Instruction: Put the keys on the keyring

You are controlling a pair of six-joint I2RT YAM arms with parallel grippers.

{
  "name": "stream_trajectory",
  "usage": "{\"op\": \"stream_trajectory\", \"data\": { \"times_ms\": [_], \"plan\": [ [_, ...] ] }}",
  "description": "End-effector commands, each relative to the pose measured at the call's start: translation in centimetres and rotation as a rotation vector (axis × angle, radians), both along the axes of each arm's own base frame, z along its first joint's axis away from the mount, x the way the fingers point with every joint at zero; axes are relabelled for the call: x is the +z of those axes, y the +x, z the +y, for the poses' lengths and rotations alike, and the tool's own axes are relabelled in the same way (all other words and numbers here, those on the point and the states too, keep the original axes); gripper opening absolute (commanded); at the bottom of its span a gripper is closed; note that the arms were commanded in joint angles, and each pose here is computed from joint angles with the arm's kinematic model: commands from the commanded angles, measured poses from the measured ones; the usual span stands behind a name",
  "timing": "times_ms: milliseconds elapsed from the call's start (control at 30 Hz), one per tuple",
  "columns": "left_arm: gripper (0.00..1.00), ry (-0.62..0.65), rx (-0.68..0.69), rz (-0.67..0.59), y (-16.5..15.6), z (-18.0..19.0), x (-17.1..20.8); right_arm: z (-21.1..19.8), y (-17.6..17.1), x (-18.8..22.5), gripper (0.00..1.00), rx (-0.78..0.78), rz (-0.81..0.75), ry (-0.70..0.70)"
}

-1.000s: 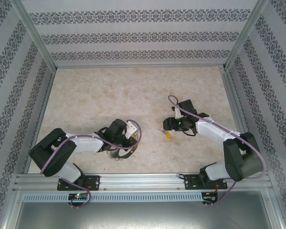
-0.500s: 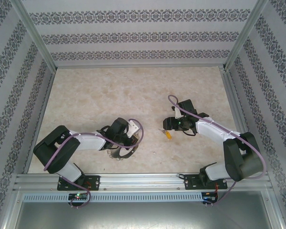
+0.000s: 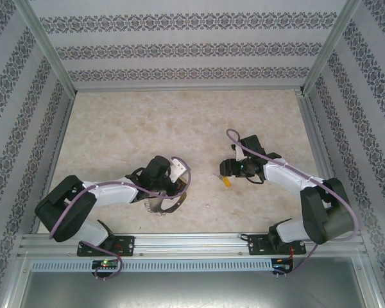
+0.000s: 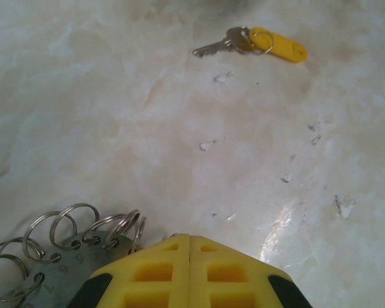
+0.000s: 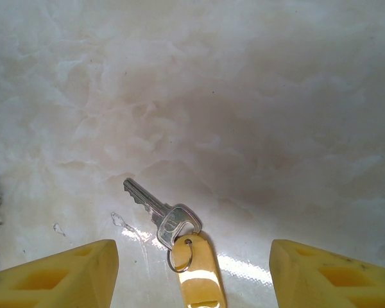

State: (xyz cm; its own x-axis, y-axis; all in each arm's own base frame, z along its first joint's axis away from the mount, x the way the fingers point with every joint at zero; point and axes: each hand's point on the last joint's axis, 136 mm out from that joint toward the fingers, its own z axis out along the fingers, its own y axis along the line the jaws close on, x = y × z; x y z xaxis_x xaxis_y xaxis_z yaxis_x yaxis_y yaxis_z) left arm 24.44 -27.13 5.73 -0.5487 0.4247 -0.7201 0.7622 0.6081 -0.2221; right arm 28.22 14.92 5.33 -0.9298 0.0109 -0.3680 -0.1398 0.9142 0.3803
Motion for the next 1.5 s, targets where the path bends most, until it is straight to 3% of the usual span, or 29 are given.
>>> {"op": "stream_trajectory", "data": {
  "times_ms": [0, 67, 167, 300, 533, 833, 1467],
  "plan": [
    [0.00, -0.002, -0.022, 0.012, -0.7, -0.1, 0.7, -0.3, -0.1, 0.1, 0.64, -0.003, -0.003, 0.004],
    [0.00, 0.004, -0.013, 0.009, -0.6, 0.0, 0.8, -0.3, 0.0, 0.2, 0.64, -0.003, -0.006, 0.005],
    [0.25, 0.011, -0.026, 0.012, -0.8, 0.0, 0.8, -0.3, 0.0, 0.3, 0.64, -0.004, -0.009, 0.005],
    [0.33, -0.002, -0.083, 0.062, -1.5, -0.8, 0.7, -0.2, 0.1, 0.3, 0.64, -0.002, -0.007, 0.007],
    [0.34, -0.047, -0.155, 0.154, -2.0, -2.8, 1.0, -0.2, 0.1, 0.1, 0.64, -0.003, -0.005, 0.006],
    [0.36, -0.005, -0.158, 0.228, -1.5, -3.2, 0.3, -0.4, -0.2, 0.1, 0.64, -0.003, -0.011, 0.001],
    [0.35, 0.067, -0.010, 0.162, 0.9, -0.6, -0.9, -0.4, 0.0, 0.1, 0.64, -0.005, -0.014, 0.002]
  ]
}}
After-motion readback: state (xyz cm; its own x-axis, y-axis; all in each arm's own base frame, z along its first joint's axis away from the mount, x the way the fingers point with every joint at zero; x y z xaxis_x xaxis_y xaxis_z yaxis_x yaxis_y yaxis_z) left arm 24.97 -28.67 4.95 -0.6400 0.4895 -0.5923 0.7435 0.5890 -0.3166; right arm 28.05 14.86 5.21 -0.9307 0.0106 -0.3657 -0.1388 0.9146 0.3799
